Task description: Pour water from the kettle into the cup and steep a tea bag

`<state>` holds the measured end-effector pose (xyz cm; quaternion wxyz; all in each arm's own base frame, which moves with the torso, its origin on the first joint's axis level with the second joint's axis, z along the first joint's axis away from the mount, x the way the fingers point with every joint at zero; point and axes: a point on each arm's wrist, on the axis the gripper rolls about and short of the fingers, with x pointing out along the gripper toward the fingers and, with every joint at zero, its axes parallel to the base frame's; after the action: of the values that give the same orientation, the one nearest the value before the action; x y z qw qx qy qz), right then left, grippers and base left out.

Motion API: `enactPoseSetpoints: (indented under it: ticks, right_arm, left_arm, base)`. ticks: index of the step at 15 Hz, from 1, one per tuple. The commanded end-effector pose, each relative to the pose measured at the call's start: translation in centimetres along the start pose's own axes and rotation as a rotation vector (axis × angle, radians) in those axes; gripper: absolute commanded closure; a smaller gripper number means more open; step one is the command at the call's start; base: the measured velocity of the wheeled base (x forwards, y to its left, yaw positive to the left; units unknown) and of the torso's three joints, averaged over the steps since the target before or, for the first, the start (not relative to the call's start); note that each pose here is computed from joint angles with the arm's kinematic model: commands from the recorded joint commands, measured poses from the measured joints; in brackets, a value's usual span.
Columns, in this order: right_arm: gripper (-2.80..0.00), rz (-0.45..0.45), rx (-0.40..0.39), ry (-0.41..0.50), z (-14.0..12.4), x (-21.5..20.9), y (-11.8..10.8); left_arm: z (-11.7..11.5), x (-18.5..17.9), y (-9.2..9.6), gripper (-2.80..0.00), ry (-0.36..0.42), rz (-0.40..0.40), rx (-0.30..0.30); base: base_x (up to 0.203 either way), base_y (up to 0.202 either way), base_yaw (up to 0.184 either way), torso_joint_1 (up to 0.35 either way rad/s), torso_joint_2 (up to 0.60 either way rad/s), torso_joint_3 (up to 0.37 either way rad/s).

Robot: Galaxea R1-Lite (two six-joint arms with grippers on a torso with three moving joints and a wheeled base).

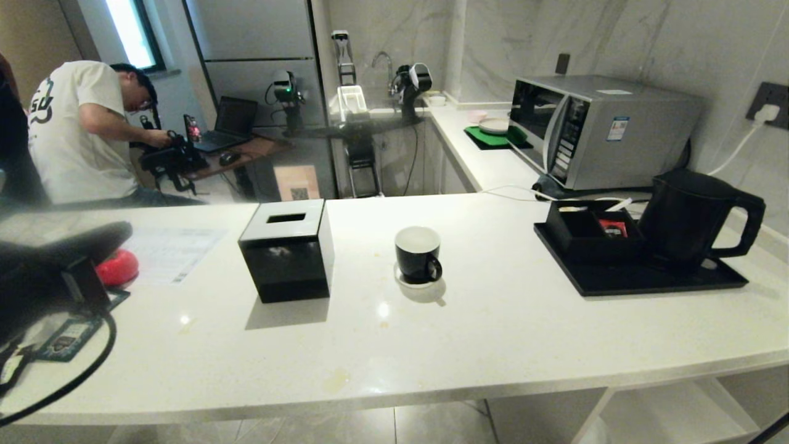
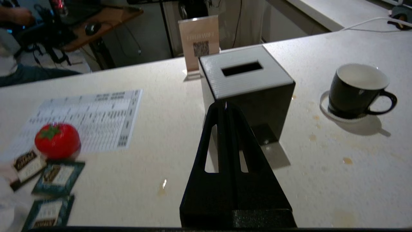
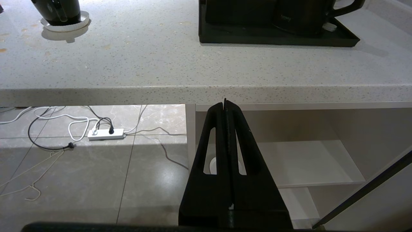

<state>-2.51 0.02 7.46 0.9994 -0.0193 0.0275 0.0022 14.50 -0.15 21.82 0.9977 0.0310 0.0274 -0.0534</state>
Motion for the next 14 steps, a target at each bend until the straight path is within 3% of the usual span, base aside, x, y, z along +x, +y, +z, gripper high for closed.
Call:
enactPoseSetpoints:
  ticks: [1,6,9,14]
  right_arm:
    - [0.0,0.0,-0.001,0.0,0.0,0.0,0.0]
    - [0.0,0.0,-0.001,0.0,0.0,0.0,0.0]
    - [0.0,0.001,-0.001,0.0,0.0,0.0,0.0]
    - [0.0,0.001,-0.001,0.0,0.0,0.0,0.0]
  left_arm:
    - [-1.3,-2.9,-0.4,0.0,-0.003,0.011,-0.019]
    - [-9.7,-6.8,-0.9,0.0,0.195,0.069,-0.133]
    - [-10.8,-9.4,-1.4,0.0,0.138,0.091,-0.158]
    - [-12.3,-13.5,-2.2,0.0,-0.015,0.077,-0.146]
  base:
    - [0.0,0.0,0.0,0.0,0.0,0.0]
    - [0.0,0.0,0.0,0.0,0.0,0.0]
    - [0.0,0.0,0.0,0.0,0.0,0.0]
    - [0.0,0.0,0.0,0.0,0.0,0.0]
